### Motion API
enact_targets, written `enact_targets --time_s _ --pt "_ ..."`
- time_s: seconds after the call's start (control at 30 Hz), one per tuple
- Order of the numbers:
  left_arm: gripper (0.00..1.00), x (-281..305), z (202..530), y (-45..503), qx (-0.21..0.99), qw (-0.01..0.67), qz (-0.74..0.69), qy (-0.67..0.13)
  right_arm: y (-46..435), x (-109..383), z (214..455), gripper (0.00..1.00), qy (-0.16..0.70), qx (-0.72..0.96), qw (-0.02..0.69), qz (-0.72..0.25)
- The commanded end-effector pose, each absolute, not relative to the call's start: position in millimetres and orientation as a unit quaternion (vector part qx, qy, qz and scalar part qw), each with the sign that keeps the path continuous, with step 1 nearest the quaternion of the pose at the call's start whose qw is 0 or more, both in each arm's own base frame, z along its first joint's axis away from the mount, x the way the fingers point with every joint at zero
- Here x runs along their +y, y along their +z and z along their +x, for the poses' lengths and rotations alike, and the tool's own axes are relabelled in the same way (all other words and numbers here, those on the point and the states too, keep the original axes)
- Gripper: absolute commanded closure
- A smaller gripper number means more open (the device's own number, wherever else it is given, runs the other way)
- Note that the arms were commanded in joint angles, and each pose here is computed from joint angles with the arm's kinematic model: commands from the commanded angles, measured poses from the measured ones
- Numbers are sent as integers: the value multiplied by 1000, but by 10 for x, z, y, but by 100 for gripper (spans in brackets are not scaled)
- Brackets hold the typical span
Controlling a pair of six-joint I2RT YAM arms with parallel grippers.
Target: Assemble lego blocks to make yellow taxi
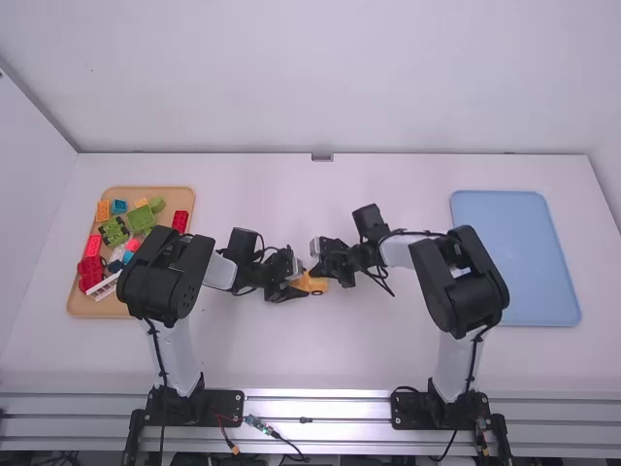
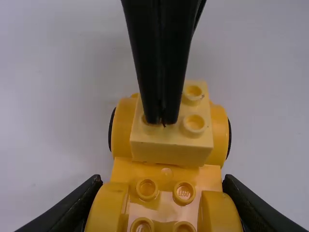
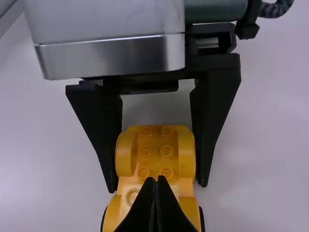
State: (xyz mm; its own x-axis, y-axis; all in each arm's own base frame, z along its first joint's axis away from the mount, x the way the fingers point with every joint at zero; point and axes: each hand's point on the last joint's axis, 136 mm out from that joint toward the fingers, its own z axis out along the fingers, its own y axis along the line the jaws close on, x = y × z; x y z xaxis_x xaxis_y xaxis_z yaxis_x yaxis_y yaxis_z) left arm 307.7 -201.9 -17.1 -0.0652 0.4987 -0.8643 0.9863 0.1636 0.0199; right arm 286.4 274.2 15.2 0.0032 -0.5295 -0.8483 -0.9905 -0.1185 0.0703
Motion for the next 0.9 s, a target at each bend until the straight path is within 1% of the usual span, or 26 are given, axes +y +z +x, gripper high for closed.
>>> enact_targets --time_s 0.0,0.27,0.53,0.87 --pt "46 -2012 3085 -203 666 379 561 -314 -73 2676 2779 100 377 607 269 -646" --pt "46 -2013 3100 -196 665 381 561 -313 -167 2624 2679 100 370 601 262 -658" --pt "46 -2017 3123 -184 669 374 559 -317 -257 2617 2707 100 352 611 275 -653" --pt "48 -2018 3129 -180 669 374 559 -317 -360 2546 2649 100 335 610 269 -666"
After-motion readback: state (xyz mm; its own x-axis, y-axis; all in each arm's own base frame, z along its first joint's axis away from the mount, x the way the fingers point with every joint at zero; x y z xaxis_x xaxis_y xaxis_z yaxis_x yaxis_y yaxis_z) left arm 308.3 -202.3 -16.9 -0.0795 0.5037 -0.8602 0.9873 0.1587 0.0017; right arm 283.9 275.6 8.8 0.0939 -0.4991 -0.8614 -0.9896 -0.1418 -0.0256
